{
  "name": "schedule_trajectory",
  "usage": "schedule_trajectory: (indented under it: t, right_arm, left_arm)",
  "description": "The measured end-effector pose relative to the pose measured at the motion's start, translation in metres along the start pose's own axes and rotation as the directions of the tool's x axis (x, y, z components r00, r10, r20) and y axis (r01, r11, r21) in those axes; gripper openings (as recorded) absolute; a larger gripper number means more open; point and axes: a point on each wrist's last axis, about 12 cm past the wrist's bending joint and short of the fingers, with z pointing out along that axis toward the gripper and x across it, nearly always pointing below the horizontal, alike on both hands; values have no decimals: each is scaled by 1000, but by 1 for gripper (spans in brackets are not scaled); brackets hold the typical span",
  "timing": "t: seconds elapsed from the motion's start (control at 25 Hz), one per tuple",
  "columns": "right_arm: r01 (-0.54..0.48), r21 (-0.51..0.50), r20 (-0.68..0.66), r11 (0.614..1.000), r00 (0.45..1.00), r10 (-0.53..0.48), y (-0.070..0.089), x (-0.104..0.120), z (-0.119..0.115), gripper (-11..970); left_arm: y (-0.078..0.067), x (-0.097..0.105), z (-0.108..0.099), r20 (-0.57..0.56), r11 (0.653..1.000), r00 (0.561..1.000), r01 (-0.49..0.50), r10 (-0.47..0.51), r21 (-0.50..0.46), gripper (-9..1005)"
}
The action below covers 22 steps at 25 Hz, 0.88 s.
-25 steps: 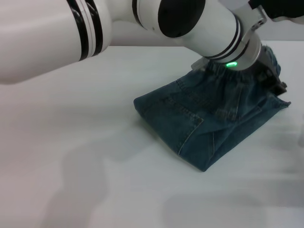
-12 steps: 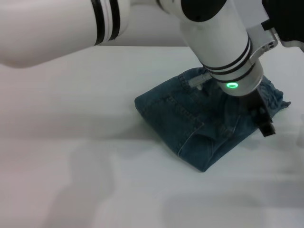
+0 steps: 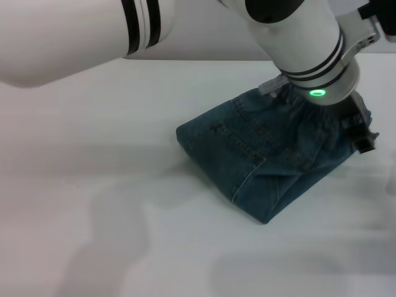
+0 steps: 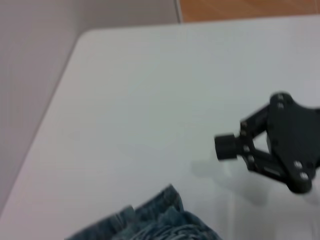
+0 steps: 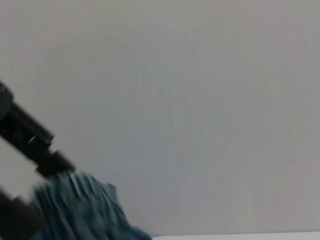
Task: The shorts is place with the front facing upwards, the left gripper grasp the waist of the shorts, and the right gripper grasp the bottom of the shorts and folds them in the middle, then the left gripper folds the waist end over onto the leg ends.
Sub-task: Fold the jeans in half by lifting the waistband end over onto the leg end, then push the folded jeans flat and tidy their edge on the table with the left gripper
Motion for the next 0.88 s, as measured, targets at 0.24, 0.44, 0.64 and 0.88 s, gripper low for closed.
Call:
schedule_trajectory:
  t: [0.24,0.44,0.64,0.88]
  right_arm:
    - [-1,0,8,1000,1000,1,0,0,-3,-1]
    - [-2,1,8,1000,1000,2,0,0,-4,-1]
    - [10,5,6,1000,1000,-10,-2,0,-5,-1]
    - [43,16,25,999,999,-43,-8,-2,-15,0]
  left_arm:
    - [-1,-4,1,76,1000,997,-13,15,-28,808]
    - [-2,-3,3,130,998,991,-18,25,-56,792]
    - [0,10,-1,277,991,961,32,5,-132,776]
    - [2,79,-27,614,891,778,364,-131,-272,757]
